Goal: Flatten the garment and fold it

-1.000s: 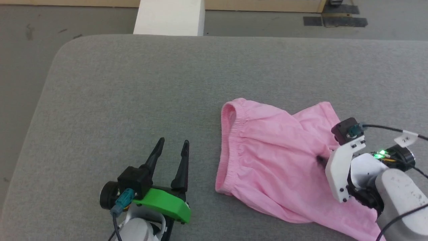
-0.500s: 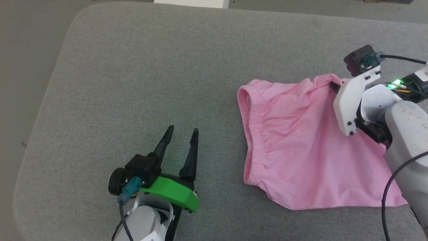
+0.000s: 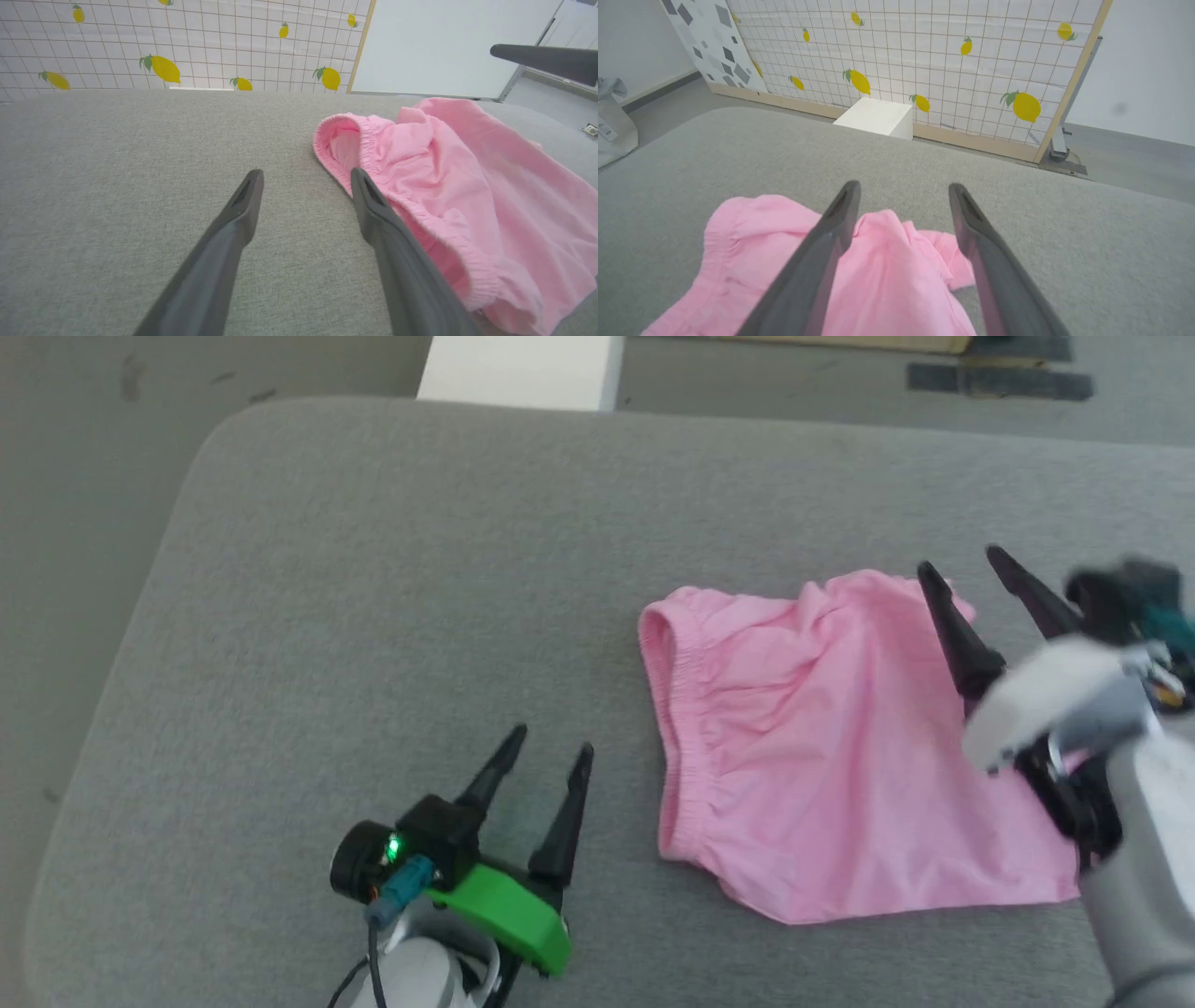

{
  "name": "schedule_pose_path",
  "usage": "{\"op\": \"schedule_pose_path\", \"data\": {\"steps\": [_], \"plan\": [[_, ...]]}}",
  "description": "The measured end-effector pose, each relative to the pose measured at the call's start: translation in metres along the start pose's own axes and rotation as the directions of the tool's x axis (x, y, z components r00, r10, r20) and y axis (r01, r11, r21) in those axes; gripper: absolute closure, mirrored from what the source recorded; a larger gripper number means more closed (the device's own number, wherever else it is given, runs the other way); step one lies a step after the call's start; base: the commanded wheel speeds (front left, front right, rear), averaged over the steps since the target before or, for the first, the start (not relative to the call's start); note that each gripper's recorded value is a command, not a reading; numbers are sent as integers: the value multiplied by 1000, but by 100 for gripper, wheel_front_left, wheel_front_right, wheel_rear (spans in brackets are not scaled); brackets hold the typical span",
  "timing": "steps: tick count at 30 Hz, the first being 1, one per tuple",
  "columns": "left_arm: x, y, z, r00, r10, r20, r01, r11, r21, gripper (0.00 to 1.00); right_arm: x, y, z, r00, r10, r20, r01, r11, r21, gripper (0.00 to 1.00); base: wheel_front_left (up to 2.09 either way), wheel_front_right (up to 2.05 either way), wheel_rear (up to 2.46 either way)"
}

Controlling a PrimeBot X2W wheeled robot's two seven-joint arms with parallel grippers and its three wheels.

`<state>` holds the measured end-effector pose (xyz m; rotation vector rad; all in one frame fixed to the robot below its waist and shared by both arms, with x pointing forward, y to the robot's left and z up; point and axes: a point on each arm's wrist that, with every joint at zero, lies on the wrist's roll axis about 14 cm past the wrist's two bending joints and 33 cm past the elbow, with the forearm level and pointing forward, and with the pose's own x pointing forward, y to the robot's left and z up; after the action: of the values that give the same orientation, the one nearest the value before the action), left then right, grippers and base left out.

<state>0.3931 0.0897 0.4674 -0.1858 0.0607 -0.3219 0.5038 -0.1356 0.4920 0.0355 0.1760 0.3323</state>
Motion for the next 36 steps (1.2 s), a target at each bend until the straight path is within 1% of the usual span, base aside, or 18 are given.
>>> {"op": "schedule_pose_path", "data": {"steps": [2, 4, 8, 13, 16, 22, 27, 28, 29, 30, 31, 34, 36], "plan": [[-2, -16, -7, 997, -70, -41, 70, 997, 10, 0, -25, -7, 3, 997, -47, 54, 45, 998, 42, 0, 0, 0, 0], [-4, -33, -14, 987, -136, -80, 138, 990, 18, 0, -48, -13, -2, 993, -94, 69, 88, 993, 81, 0, 0, 0, 0], [-10, -62, -29, 951, -253, -177, 259, 966, 13, 0, -94, -26, -17, 977, -207, 57, 195, 967, 162, 0, 0, 0, 0], [-16, -82, -41, 904, -331, -270, 336, 941, -31, 0, -136, -33, -30, 952, -306, 20, 294, 928, 227, 0, 0, 0, 0], [-17, -92, -44, 874, -373, -311, 380, 924, -41, 0, -152, -39, -30, 938, -347, 15, 334, 913, 236, 0, 0, 0, 0], [-26, -98, -61, 806, -418, -419, 436, 898, -58, 0, -162, -42, -27, 927, -375, 17, 360, 902, 238, 0, 0, 0, 0], [-30, -98, -70, 784, -430, -448, 451, 890, -64, 0, -162, -43, -30, 924, -382, 7, 369, 897, 245, 0, 0, 0, 0], [-31, -98, -71, 782, -429, -452, 451, 890, -65, 4, -162, -43, -31, 924, -381, 6, 368, 897, 246, 0, 0, 0, 0], [-32, -98, -74, 776, -429, -463, 452, 889, -66, 56, -161, -42, -31, 925, -379, 4, 367, 897, 248, 0, 0, 0, 0], [-33, -98, -77, 771, -428, -472, 453, 889, -67, 77, -161, -41, -32, 926, -378, 2, 366, 897, 249, 0, 0, 0, 0], [-33, -98, -78, 768, -427, -478, 453, 889, -67, 100, -161, -41, -32, 926, -379, 1, 366, 896, 251, 0, 0, 0, 0], [-34, -95, -81, 768, -418, -485, 442, 894, -72, 100, -165, -46, -41, 918, -395, -39, 392, 887, 245, 0, 0, 0, 0], [-33, -93, -81, 773, -408, -486, 427, 901, -76, 100, -172, -52, -55, 905, -412, -102, 424, 877, 226, 0, 0, 0, 0]]}}
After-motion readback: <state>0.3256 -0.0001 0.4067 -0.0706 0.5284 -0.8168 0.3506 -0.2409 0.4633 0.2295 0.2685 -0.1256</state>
